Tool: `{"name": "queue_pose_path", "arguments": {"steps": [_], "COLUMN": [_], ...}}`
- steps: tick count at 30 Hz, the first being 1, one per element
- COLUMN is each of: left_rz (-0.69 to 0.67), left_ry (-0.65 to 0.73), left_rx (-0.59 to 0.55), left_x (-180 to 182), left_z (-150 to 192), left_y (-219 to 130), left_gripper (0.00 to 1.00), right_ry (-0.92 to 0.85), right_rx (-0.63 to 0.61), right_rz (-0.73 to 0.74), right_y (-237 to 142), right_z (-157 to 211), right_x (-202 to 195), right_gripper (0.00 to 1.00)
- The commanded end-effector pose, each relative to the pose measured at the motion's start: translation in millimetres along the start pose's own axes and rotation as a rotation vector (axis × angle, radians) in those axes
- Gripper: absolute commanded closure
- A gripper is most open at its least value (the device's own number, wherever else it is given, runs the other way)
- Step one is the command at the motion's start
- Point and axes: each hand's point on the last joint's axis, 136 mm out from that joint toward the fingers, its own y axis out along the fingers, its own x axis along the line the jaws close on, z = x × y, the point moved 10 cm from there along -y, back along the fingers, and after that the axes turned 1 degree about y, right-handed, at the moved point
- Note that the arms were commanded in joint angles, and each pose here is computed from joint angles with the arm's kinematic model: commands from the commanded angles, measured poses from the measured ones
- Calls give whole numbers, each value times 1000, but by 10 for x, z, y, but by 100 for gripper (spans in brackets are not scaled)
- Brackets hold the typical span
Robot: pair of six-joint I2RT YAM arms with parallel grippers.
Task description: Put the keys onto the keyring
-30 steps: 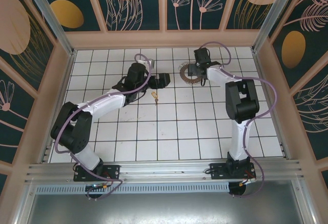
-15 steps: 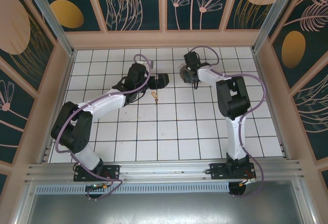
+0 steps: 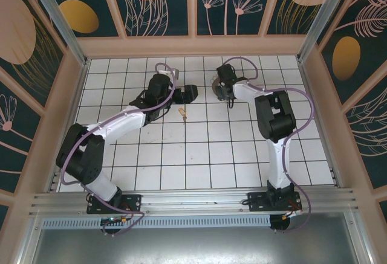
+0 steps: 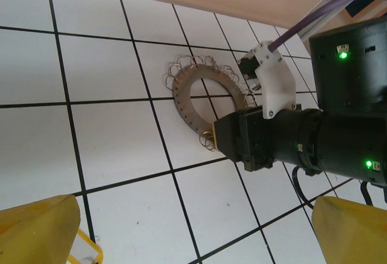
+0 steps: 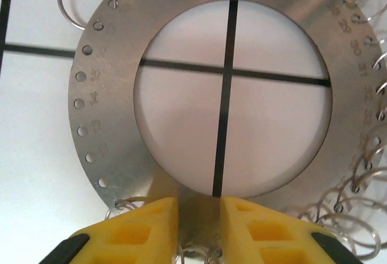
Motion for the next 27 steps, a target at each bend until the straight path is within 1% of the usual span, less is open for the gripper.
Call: {"name": "queue_pose_path", "arguments": {"steps": [1,8,14,17,19,22,24,27], "left_rz": [-22,-44,-77,-86,-83,-72,-59,-48], "left_ry": [-18,-15,10,32,47,67,75,75], "left_rx": [-22,-22,-4,7,24,68,90,105], "left_x": [17,54,105,119,126,147,142,136], "left_z": [7,55,122,138,166,229,244,260], "left_y": [-118,-184,-211,-217,-199,-143,-114,-116], "left_gripper": [3,3,3,4,6,8,8,9], "right_ry": [4,46,66,80,85,68,45,9], "right_rx": [69,118,180,181,158,102,75,61], "right_rz": [-49,-145,-282,-321,-316,-325,-340,-374], "right_y": [-95,-314,-612,-821,-951,-1096,-1095,-992], "right_z": [253,613,1008,1114,1092,951,843,700], "right_x": [79,109,186,175,143,139,161,228], "right_gripper": [75,75,75,74,71,61,55,53]}}
